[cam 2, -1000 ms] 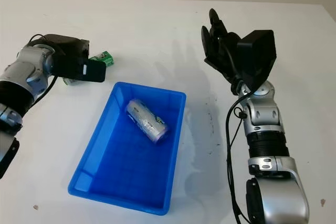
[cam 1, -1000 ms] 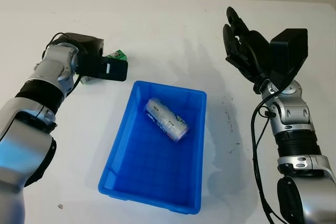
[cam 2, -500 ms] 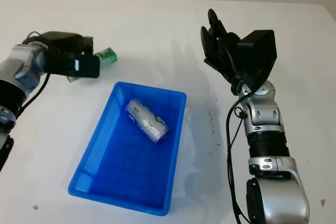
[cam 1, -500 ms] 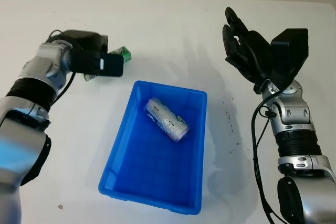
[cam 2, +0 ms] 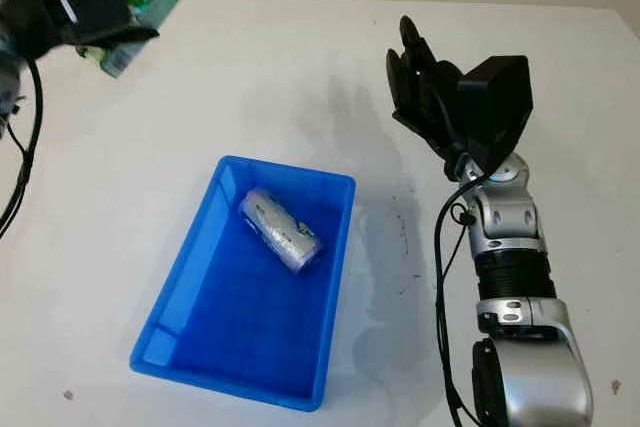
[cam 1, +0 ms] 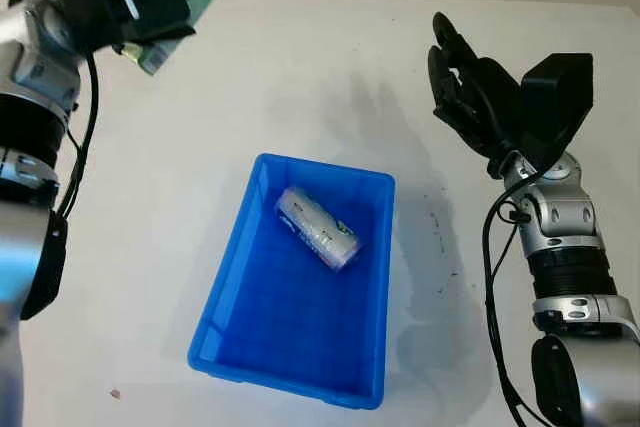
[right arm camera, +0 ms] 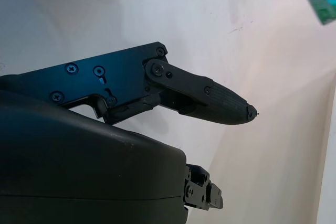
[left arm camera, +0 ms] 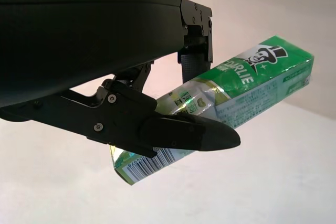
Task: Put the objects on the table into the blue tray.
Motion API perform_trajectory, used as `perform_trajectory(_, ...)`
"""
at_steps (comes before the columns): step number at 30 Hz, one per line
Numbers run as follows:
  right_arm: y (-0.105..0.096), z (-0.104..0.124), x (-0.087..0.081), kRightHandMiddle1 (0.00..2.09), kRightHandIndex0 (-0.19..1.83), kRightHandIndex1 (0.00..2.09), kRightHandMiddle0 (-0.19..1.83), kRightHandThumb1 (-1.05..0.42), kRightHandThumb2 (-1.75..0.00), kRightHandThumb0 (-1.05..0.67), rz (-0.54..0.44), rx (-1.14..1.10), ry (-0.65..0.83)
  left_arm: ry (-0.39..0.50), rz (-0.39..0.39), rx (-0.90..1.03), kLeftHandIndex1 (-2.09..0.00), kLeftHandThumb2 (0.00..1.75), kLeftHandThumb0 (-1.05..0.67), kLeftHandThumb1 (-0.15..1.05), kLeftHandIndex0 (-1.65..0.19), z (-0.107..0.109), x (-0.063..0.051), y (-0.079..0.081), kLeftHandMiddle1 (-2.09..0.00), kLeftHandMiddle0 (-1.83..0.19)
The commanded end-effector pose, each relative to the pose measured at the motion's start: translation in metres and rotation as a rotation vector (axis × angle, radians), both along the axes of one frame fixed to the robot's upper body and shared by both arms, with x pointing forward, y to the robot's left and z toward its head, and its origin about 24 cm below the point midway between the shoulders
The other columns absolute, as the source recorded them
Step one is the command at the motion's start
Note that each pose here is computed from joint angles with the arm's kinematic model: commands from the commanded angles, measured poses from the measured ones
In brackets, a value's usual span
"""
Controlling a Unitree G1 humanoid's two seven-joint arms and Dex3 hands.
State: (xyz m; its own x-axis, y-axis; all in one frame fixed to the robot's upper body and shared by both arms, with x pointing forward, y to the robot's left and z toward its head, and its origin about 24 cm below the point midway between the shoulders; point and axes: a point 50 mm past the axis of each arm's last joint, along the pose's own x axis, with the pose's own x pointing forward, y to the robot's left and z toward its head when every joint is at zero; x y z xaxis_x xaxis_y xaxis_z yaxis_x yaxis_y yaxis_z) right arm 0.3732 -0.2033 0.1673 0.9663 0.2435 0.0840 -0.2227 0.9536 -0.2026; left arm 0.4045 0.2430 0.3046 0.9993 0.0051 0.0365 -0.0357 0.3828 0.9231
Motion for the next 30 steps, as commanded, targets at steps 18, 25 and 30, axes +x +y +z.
perform_trajectory(18, 0.002, 0.007, 0.002, 0.00, -0.19, 0.00, -0.19, -1.05, -0.75, -0.62, 0.012, -0.005, -0.028, 0.130, -0.660, 0.027, -2.09, 0.42, -0.45, 1.05, -0.74, -0.006, -0.113, -0.094, -2.09, -1.08)
perform_trajectory(25, 0.002, 0.007, 0.002, 0.00, -0.19, 0.00, -0.19, -1.05, -0.74, -0.63, 0.001, -0.008, -0.031, 0.325, -0.749, 0.006, -2.09, 0.37, -0.37, 1.05, -0.55, -0.027, -0.134, -0.107, -2.09, -1.03)
perform_trajectory(30, 0.003, 0.007, 0.002, 0.00, -0.19, 0.00, -0.19, -1.05, -0.73, -0.61, 0.005, -0.009, -0.030, 0.394, -0.690, -0.005, -2.09, 0.34, -0.39, 1.05, -0.58, -0.035, -0.138, -0.110, -2.09, -0.95)
